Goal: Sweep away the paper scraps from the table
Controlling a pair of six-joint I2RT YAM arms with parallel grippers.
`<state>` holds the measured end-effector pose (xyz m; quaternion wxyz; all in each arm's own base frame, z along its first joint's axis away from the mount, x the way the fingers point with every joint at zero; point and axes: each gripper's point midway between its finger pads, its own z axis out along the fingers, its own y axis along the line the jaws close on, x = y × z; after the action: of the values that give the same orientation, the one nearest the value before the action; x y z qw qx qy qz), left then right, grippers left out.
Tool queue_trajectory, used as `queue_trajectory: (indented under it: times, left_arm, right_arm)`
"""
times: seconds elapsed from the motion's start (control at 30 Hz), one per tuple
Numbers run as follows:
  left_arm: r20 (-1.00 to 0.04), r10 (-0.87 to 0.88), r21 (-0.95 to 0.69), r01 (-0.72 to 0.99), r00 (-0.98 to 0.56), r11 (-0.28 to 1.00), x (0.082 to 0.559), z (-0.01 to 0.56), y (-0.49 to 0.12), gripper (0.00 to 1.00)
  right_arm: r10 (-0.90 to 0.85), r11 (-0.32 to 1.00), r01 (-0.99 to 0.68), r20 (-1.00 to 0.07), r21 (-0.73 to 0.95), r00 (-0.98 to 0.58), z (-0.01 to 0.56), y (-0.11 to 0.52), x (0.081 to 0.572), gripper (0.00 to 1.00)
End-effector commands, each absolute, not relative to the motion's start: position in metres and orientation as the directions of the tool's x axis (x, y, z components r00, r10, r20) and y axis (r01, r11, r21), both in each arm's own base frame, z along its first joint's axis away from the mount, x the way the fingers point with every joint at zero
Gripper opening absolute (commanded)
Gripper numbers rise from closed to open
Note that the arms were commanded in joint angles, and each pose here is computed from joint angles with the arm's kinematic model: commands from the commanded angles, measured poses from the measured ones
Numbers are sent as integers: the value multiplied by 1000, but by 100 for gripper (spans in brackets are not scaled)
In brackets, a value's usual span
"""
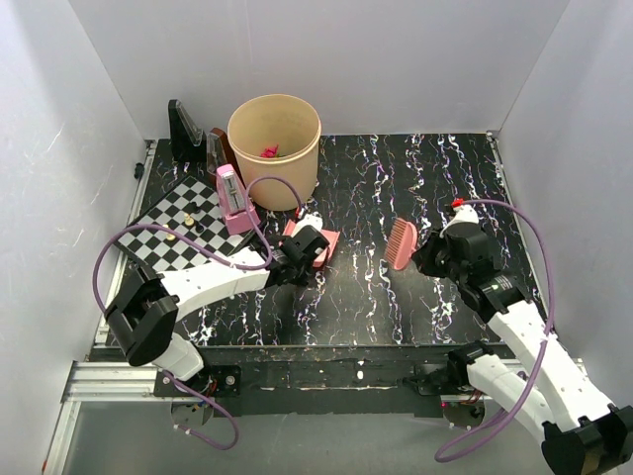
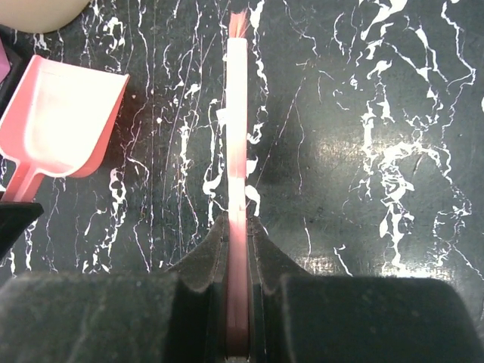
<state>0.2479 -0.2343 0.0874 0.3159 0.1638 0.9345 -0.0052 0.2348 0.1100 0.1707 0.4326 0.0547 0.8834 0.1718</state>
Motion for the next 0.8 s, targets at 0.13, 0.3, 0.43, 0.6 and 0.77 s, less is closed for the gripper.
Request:
queue_trajectory:
  times: [0.13,0.3,0.43,0.6,0.77]
  left_arm:
    - [-675,250,52,293,-695,955,256,81,-239,0]
    - [-694,274,103,286,-666,953,264,75,-235,0]
    - [-705,299,150,277,-643,949,275,70,-235,0]
    - [-694,306,148,287,-651,946,282,60,-247,0]
    - [-683,321,131,323,-656,937,284,54,-260,0]
  right_arm:
    - [360,876,-75,-748,477,-558,189,133,267,1]
    - [473,793,-80,-693,604,-544,213,142,297,1]
    - [629,681,29,-564,732,-535,209,128,328,1]
    - [751,476,64,-367,877,-549,188,105,356,1]
    - [717,456,88,-307,886,-626,157,103,357,9]
